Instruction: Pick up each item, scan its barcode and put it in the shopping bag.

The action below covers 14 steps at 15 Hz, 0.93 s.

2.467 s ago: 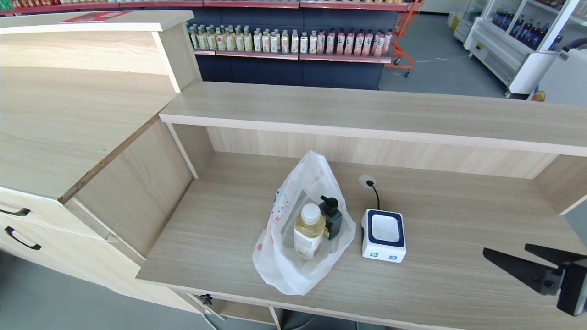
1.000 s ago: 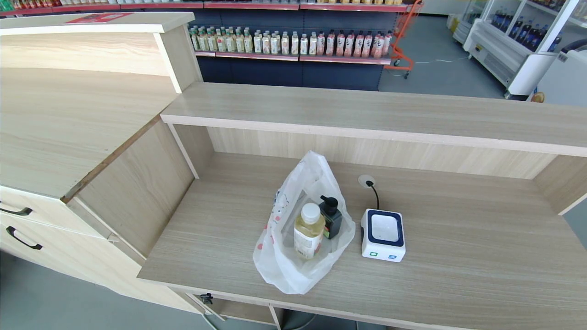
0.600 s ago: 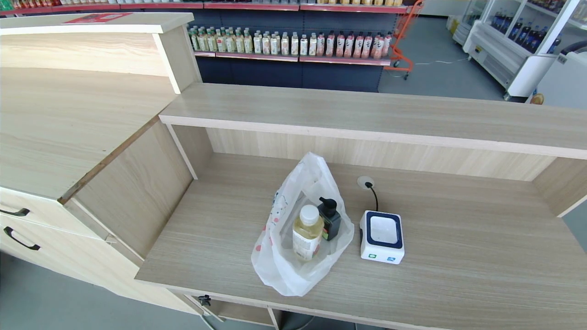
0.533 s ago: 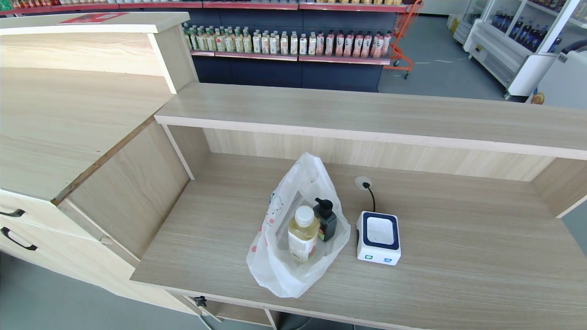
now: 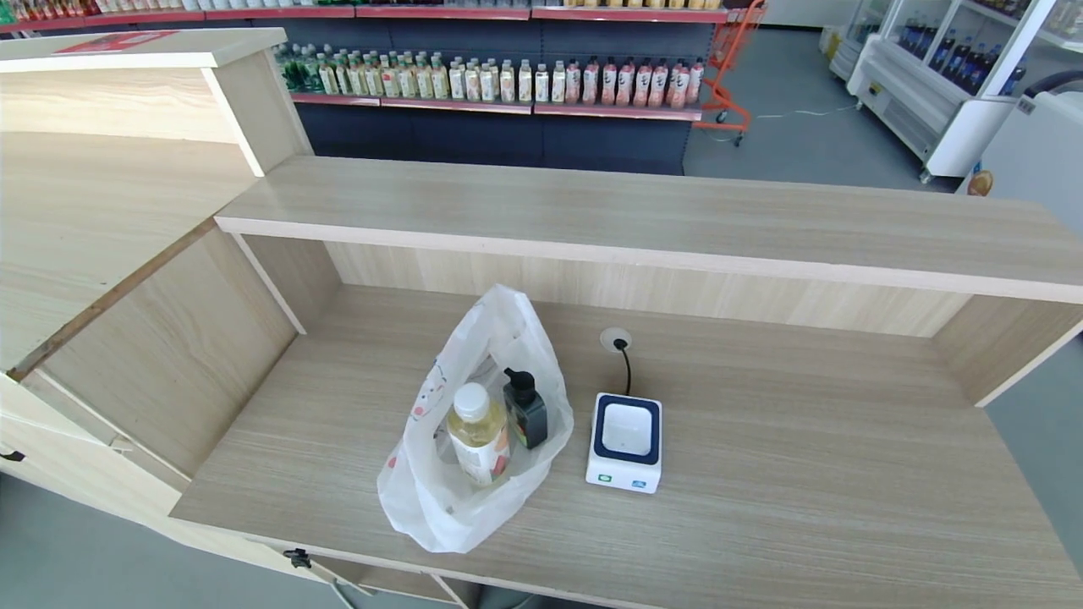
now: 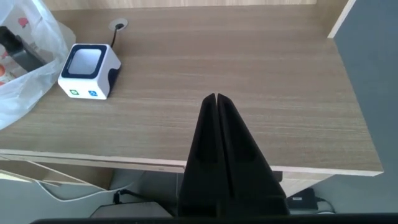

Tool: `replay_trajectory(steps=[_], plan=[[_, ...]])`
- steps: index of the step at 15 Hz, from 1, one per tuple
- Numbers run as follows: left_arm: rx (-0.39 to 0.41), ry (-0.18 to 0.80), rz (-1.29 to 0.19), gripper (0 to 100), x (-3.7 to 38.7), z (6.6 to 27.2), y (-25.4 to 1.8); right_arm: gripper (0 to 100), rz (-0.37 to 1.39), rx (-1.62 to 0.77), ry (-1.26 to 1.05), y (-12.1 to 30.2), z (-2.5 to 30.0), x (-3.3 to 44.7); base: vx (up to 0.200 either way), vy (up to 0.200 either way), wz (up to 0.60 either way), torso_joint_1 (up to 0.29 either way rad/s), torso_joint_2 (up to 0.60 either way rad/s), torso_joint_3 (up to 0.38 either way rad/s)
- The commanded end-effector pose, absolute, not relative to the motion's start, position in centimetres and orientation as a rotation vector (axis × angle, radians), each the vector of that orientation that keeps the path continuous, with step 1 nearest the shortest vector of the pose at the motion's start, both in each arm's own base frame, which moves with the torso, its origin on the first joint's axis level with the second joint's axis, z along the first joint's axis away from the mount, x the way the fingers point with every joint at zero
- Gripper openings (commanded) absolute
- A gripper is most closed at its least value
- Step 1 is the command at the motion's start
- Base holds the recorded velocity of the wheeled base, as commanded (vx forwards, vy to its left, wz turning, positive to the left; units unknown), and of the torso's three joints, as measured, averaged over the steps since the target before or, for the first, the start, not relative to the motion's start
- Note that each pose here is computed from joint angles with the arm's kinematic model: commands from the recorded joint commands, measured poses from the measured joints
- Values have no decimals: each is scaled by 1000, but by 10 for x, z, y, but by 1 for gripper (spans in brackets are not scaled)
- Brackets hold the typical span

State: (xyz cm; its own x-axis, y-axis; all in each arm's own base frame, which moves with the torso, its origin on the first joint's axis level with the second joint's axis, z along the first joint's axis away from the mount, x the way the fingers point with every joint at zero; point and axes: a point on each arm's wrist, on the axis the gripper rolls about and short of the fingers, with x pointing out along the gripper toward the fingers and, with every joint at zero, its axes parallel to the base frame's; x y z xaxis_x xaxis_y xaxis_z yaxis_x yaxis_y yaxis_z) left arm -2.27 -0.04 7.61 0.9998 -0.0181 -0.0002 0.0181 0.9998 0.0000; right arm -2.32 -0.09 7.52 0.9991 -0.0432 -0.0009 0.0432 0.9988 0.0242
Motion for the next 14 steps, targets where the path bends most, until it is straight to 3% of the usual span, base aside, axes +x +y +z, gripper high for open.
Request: replay_trajectory(steps=[1, 3, 14], plan=[[0, 5, -18, 100, -22, 76, 0, 0, -46, 23, 4, -1, 75, -23, 200, 0, 0, -7, 2, 2], [-2, -3, -18, 100, -23, 76, 0, 0, -46, 23, 4, -1, 75, -23, 200, 0, 0, 2, 5, 5], [-3, -3, -18, 100, -23, 76, 0, 0, -46, 24, 4, -1, 75, -23, 0, 0, 0, 0, 0, 0]])
